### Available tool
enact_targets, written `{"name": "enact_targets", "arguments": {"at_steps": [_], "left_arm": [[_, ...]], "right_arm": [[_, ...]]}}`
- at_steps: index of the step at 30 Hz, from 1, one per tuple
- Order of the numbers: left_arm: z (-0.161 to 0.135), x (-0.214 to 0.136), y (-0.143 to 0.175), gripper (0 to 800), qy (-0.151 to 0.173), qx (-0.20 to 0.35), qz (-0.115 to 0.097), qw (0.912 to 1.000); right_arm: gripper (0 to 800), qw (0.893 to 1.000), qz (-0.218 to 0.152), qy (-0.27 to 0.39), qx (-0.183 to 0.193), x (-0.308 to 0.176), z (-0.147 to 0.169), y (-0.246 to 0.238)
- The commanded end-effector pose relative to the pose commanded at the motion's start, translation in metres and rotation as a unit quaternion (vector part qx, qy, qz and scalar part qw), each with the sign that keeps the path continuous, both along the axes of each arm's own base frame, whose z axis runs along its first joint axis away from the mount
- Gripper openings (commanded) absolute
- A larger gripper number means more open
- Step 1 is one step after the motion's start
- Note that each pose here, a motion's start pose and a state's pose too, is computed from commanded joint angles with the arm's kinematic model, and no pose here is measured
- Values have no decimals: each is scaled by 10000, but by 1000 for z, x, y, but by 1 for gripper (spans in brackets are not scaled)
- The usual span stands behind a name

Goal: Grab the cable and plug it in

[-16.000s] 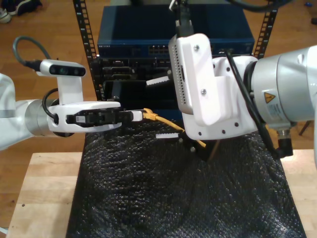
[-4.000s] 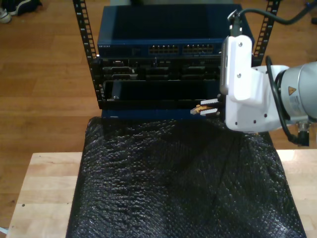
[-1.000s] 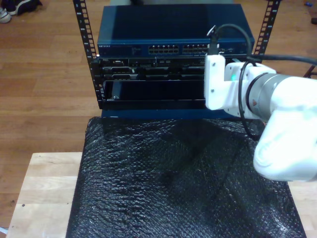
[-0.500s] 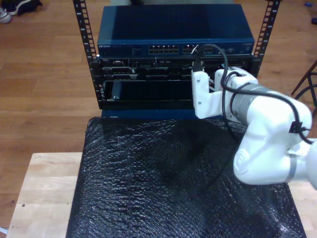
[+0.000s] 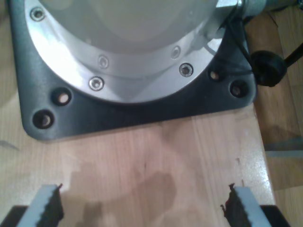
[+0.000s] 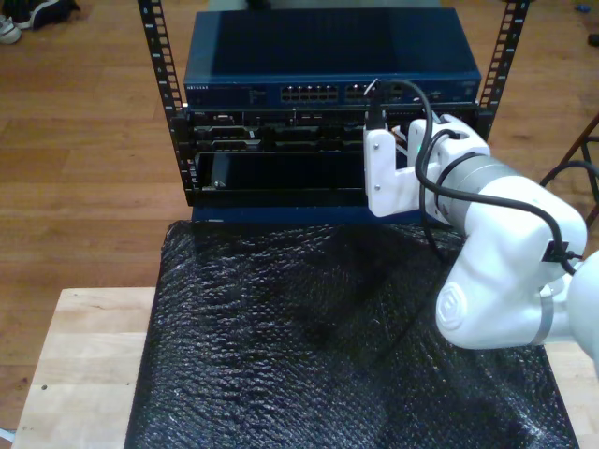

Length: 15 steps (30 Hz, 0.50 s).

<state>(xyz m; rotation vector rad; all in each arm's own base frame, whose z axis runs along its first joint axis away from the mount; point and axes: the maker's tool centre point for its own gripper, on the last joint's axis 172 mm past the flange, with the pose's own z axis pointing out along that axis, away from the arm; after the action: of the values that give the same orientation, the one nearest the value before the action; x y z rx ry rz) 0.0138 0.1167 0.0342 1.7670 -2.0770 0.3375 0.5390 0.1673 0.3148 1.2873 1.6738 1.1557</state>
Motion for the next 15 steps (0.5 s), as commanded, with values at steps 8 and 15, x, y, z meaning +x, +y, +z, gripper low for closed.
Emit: {"name": "enact_targets", "arguments": {"at_steps": [8, 15], "left_arm": [[0, 0, 0, 800, 0, 0, 0, 10000], [0, 0, 0, 800, 0, 0, 0, 10000]], "right_arm": [[0, 9999, 108, 96, -86, -5, -13, 9], [0, 9998, 106, 112, -86, 3, -16, 13]]}}
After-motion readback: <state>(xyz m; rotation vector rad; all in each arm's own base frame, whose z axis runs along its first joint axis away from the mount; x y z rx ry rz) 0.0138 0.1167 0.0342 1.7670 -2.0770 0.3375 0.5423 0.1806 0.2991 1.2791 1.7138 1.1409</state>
